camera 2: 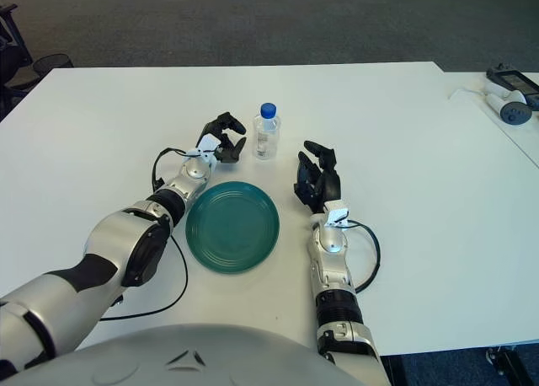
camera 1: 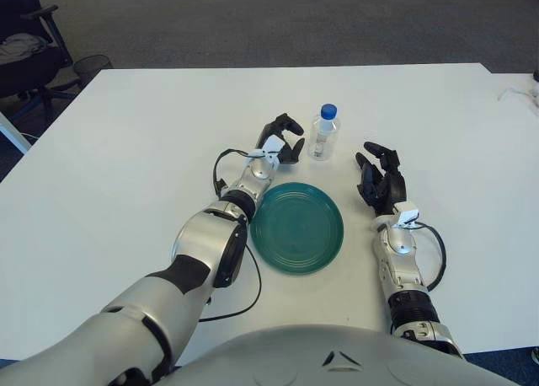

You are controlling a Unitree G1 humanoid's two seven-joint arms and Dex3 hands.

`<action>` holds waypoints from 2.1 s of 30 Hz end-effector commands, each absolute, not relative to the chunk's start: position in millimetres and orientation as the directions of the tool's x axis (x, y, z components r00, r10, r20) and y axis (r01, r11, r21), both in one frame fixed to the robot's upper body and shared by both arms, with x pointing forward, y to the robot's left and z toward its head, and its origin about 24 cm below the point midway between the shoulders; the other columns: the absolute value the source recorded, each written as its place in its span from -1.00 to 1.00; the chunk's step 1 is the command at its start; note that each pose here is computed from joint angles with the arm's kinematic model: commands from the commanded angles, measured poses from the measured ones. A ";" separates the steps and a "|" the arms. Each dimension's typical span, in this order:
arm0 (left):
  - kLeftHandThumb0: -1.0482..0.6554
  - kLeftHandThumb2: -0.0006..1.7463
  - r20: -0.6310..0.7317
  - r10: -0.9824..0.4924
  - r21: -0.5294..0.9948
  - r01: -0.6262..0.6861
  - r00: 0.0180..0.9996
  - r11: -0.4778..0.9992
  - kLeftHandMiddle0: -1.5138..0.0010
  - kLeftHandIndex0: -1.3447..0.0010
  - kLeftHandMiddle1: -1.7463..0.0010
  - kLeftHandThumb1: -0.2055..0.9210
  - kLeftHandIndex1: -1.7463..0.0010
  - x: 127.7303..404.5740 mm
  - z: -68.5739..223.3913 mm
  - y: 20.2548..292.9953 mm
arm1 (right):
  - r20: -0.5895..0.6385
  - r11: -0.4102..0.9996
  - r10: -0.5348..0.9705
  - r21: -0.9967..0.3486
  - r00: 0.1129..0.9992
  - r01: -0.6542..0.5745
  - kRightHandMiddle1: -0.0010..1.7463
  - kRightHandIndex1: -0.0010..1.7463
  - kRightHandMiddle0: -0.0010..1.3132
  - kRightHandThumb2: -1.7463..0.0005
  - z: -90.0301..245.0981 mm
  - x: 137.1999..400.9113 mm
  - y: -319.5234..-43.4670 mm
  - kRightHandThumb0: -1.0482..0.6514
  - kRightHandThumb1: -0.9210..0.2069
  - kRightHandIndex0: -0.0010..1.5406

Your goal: Put the bottle into the plate.

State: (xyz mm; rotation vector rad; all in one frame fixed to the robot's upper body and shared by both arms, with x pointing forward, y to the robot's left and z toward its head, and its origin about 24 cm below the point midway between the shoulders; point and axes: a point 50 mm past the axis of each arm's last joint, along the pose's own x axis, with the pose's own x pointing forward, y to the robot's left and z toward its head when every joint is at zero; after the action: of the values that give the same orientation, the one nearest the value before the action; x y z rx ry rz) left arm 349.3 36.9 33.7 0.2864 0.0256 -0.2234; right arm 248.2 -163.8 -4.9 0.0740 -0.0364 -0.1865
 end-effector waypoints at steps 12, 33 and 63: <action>-0.32 0.40 -0.076 -0.206 0.251 0.218 0.976 0.943 -0.45 0.09 -1.00 0.00 -0.94 345.6 28.2 35.8 | -0.191 0.970 -0.220 0.061 0.957 0.235 0.24 -0.84 -0.91 0.23 -46.6 219.6 -173.9 -0.37 -0.99 -0.36; -0.32 0.45 -0.046 -0.137 0.179 0.143 0.990 0.973 -0.41 0.13 -1.00 -0.01 -1.00 348.8 26.4 63.8 | -0.197 0.967 -0.249 0.012 0.948 0.256 0.18 -0.80 -0.99 0.23 -45.9 227.1 -173.3 -0.40 -0.87 -0.45; -0.33 0.50 -0.009 0.043 0.128 -0.042 0.999 0.991 -0.52 0.09 -1.00 -0.07 -1.00 318.1 -7.4 108.8 | -0.195 0.951 -0.134 -0.301 0.972 0.071 -1.00 -1.00 -1.00 0.71 -7.7 330.7 -154.4 -0.99 -1.00 -1.00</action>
State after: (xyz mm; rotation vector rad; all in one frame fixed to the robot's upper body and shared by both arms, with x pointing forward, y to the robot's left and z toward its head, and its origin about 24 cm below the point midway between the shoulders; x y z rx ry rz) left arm 328.0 103.3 6.9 0.1080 -0.0388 0.0265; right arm 334.4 -156.8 7.5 -0.2627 0.1076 -0.1281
